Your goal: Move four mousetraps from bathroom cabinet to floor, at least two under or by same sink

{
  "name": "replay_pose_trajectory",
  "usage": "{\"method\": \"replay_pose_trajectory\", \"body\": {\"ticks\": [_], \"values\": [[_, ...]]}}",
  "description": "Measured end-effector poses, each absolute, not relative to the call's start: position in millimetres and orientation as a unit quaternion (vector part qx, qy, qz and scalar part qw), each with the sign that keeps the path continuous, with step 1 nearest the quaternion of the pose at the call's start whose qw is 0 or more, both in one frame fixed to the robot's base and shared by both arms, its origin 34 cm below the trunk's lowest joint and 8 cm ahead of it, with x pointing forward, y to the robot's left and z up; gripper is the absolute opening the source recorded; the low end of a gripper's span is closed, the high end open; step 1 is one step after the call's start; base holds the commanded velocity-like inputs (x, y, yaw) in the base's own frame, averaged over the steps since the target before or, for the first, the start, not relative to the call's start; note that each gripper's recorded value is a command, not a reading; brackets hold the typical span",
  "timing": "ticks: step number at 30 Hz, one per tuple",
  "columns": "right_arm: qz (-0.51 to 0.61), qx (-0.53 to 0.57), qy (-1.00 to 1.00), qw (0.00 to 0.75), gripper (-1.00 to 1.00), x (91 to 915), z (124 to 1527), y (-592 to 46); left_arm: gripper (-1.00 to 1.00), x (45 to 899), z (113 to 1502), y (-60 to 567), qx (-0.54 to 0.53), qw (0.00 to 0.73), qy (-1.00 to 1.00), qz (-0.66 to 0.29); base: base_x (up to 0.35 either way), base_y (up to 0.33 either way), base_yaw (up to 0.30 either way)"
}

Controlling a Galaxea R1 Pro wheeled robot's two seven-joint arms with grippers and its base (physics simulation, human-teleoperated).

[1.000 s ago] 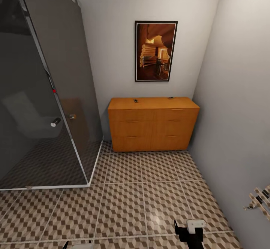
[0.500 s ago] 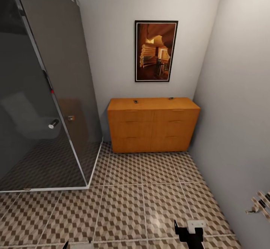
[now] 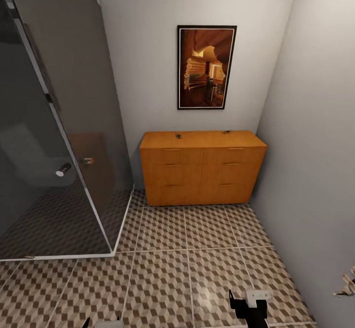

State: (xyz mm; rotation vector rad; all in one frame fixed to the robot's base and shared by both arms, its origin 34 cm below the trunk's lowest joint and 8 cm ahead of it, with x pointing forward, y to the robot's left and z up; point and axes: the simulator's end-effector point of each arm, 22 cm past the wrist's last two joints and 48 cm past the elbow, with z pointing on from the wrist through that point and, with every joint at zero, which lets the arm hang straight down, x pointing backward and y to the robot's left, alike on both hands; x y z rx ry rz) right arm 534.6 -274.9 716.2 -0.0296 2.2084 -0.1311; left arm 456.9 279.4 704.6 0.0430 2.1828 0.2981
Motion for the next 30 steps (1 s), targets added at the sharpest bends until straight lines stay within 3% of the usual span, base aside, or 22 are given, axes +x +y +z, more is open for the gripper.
{"method": "replay_pose_trajectory", "body": {"ticks": [30], "values": [[-0.053, -0.012, 0.892, 0.448, 1.0, 534.7, 716.1, -275.0, 1.0, 456.9, 704.5, 279.4, 0.017, 0.452, 0.884, 0.121, 0.173, 0.0, 0.0]]}}
